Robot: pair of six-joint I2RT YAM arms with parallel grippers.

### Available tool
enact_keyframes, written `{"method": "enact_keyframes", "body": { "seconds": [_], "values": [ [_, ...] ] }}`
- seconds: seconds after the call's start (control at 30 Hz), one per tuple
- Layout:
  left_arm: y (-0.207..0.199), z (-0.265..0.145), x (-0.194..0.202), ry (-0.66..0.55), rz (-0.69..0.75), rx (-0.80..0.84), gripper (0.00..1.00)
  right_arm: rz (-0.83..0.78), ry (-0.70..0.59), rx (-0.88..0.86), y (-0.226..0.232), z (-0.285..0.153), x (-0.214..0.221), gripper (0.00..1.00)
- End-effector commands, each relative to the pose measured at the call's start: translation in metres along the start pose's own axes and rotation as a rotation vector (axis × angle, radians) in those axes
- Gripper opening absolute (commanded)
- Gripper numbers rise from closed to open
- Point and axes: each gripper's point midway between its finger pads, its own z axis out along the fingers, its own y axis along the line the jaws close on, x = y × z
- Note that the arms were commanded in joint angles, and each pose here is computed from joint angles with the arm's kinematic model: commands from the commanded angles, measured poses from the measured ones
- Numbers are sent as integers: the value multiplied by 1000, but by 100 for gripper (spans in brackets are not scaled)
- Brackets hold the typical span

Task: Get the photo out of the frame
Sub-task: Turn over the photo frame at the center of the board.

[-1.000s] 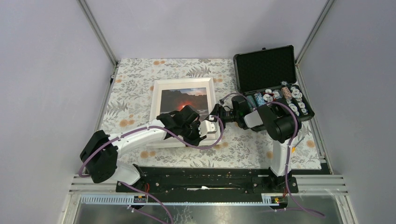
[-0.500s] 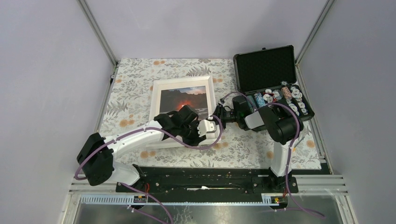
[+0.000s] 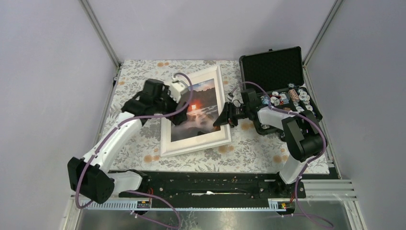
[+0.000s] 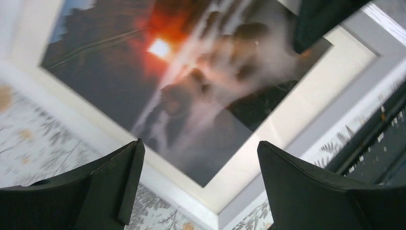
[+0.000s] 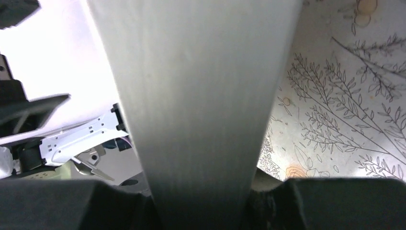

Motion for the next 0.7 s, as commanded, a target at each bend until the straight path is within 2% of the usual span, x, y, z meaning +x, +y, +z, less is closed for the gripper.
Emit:
{"method": "enact_keyframes", "body": {
  "seconds": [0.0, 0.13, 0.27, 0.43, 0.67],
  "values": [
    [37, -34, -28, -111, -139, -128, 95, -241, 0, 116, 32, -28, -21, 0],
    [76, -54, -26, -150, -302, -212, 99, -366, -10, 216, 45, -46, -34, 0],
    [111, -79, -24, -207, -417, -270, 99, -506, -85, 326, 65, -69, -57, 0],
    [143, -103, -14, -259, -508, -311, 99, -666, -165, 437, 96, -100, -85, 0],
    [161, -111, -3, -272, -565, -306, 99, -829, -212, 495, 133, -120, -110, 0]
  ]
}}
